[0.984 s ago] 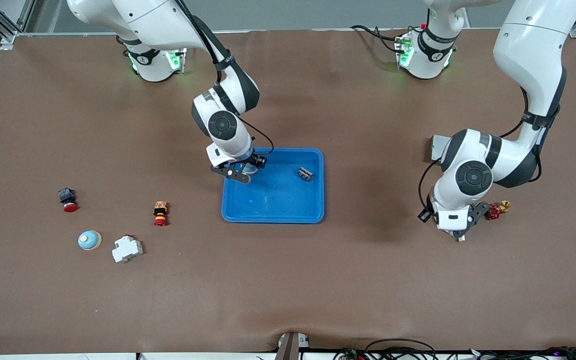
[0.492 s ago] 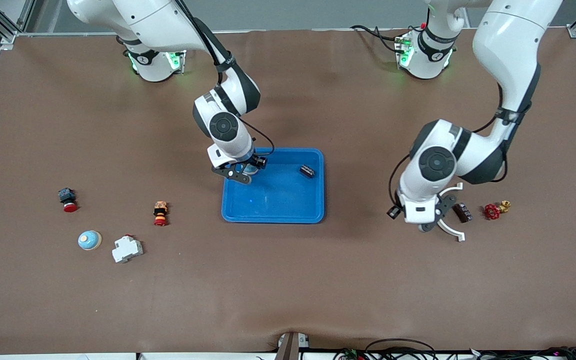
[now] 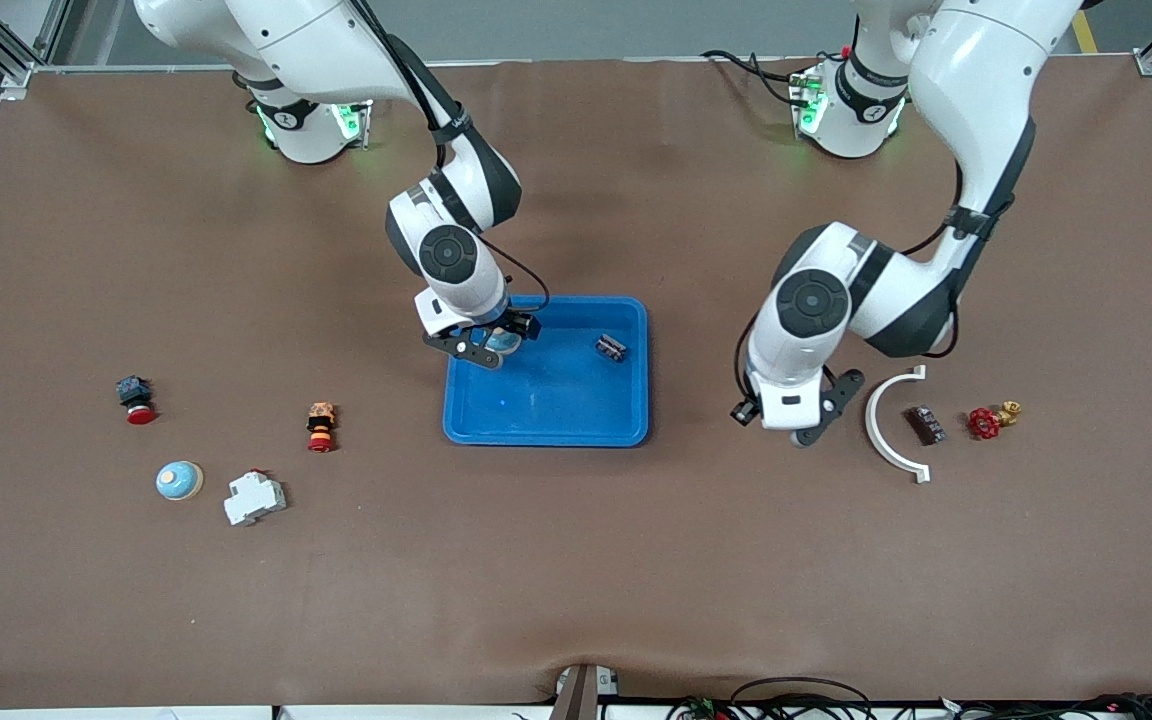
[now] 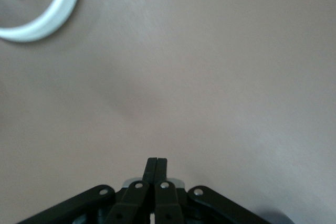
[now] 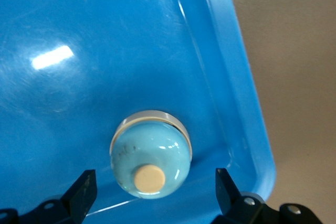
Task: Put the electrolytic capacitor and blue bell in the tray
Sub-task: 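Lower the blue bell into the tray and open the right gripper, then grasp the second capacitor with the left gripper while the right gripper reaches the bell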
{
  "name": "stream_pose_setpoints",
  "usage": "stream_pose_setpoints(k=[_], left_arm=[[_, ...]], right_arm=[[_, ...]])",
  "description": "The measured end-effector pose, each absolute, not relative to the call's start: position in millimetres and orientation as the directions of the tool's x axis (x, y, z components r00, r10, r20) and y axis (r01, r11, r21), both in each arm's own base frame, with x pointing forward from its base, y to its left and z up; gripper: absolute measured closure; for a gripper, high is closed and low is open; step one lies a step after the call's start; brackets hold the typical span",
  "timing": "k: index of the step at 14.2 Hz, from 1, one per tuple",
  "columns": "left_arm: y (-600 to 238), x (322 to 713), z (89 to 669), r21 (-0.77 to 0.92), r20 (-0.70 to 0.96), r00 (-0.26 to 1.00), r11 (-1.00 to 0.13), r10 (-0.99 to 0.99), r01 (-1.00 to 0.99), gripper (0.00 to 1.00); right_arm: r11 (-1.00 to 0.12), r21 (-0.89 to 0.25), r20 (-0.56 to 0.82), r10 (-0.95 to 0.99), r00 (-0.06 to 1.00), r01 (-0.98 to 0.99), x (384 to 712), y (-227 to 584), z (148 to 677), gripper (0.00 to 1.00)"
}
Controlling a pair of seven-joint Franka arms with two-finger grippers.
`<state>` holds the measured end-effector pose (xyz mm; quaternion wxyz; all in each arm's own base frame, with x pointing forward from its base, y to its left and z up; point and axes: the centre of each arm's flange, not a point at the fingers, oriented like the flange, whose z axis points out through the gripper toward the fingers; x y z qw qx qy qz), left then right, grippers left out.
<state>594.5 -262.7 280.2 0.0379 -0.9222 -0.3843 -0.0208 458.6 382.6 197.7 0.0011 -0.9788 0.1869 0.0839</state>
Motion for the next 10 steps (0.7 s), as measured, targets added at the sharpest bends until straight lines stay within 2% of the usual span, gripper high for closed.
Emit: stream_pose_setpoints(k=[4, 7, 10], left_arm=[[-182.6, 620.0, 276.5, -0.095, 0.046, 0.758, -0.753, 0.65, 0.651, 0.99], [-120.6, 627.3, 266.4, -0.139, 0.034, 0.806, -0.795, 0.591, 0.59, 0.99], [-52.5, 624.0, 247.7, -0.215, 0.041, 0.837, -0.813, 0.546, 0.541, 0.99]], right_arm=[[-0.942, 0.078, -0.228, -0.336, 0.914, -0.327, 476.5, 360.7, 247.9, 0.0], [-0.968, 0.055, -0.278, -0.249, 0.928, -0.244, 504.5, 311.5, 301.9, 0.0], [-0.993, 0.044, -0.269, -0.118, 0.956, -0.11, 524.9, 257.1, 336.8, 0.0]])
